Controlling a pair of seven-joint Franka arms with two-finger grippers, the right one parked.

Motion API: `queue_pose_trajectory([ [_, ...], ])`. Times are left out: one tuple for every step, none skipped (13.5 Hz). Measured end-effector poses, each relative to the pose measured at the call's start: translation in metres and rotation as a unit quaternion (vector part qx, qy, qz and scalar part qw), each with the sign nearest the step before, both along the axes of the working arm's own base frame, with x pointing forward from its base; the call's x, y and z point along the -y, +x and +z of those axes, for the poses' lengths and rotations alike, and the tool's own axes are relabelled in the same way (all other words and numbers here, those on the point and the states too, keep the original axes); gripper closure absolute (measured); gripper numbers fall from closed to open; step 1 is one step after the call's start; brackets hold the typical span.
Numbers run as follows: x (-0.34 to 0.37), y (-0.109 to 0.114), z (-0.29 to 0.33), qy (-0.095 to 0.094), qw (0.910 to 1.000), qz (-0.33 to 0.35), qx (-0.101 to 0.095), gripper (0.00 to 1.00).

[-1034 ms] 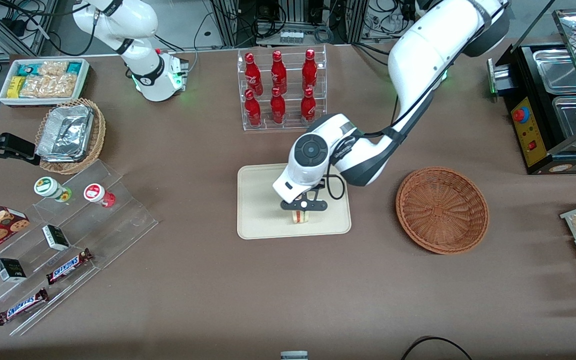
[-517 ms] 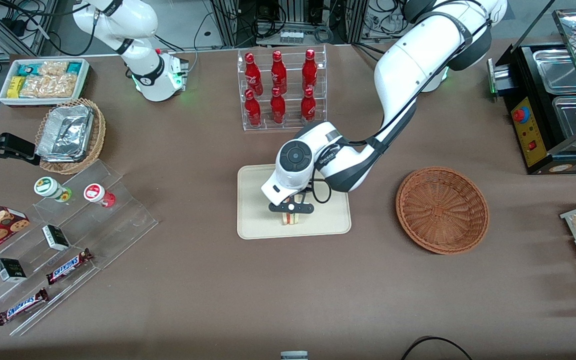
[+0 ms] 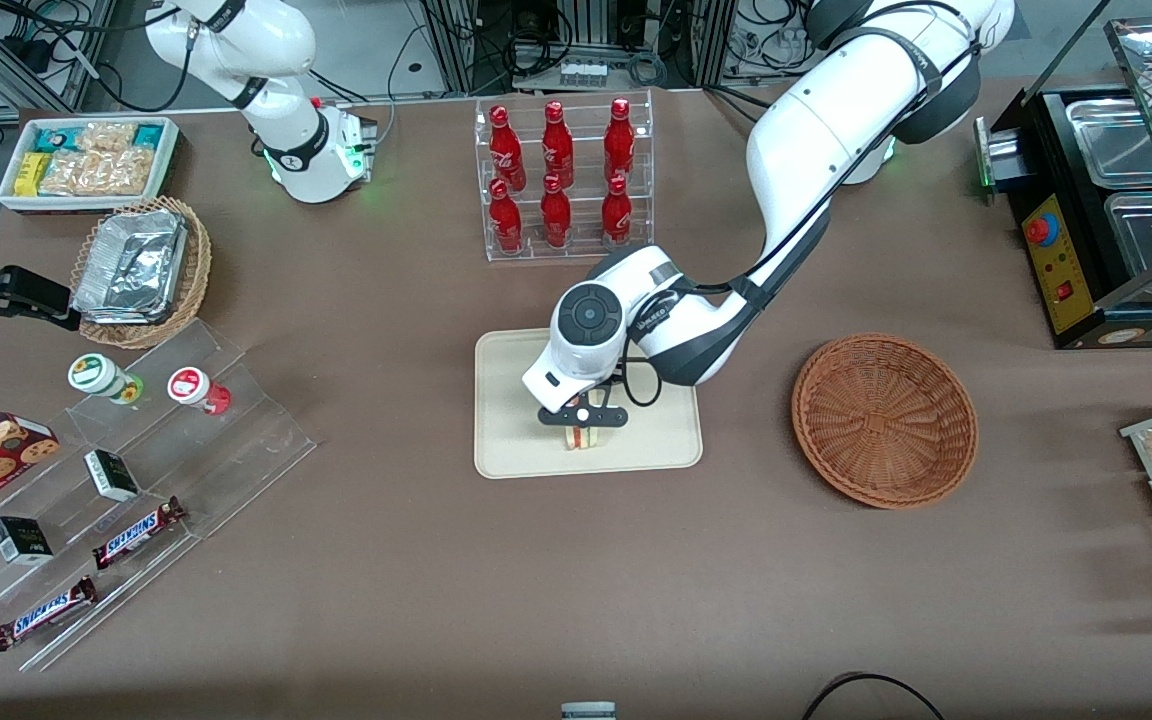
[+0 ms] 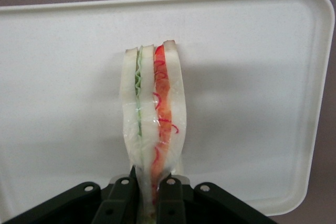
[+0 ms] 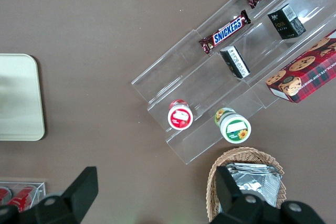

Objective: Place sandwich from basket to tray
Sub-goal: 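Lower the sandwich onto the tray and open the left gripper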

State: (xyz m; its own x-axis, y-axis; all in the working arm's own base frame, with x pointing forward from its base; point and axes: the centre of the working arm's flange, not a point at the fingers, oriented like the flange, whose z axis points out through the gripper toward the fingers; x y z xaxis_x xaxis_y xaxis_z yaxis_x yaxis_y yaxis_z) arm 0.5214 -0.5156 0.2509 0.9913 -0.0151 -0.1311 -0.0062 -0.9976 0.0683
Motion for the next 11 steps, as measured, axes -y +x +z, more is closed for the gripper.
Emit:
queue_pose_trajectory([
  [0.0, 0.0, -0.001, 0.001, 1.0, 0.004, 0.0, 0.85],
  [0.0, 0.0, -0.001, 0.001, 1.0, 0.005, -0.001, 0.85],
  [0.0, 0.0, -0.002, 0.001, 1.0, 0.006, -0.001, 0.85],
  [0.0, 0.0, -0.003, 0.002, 1.0, 0.006, -0.002, 0.85],
  [0.0, -0.001, -0.004, 0.004, 1.0, 0.005, 0.0, 0.8],
  [0.0, -0.001, -0.007, 0.008, 1.0, 0.001, 0.004, 0.8],
  [0.0, -0.001, -0.009, 0.012, 0.9999, -0.001, 0.006, 0.74],
  [0.001, -0.002, -0.01, 0.013, 0.9999, -0.002, 0.006, 0.64],
  [0.001, -0.002, -0.011, 0.013, 0.9999, -0.003, 0.006, 0.56],
  [0.001, -0.003, -0.011, 0.013, 0.9999, -0.003, 0.007, 0.45],
  [0.001, -0.003, -0.011, 0.013, 0.9999, -0.003, 0.007, 0.33],
])
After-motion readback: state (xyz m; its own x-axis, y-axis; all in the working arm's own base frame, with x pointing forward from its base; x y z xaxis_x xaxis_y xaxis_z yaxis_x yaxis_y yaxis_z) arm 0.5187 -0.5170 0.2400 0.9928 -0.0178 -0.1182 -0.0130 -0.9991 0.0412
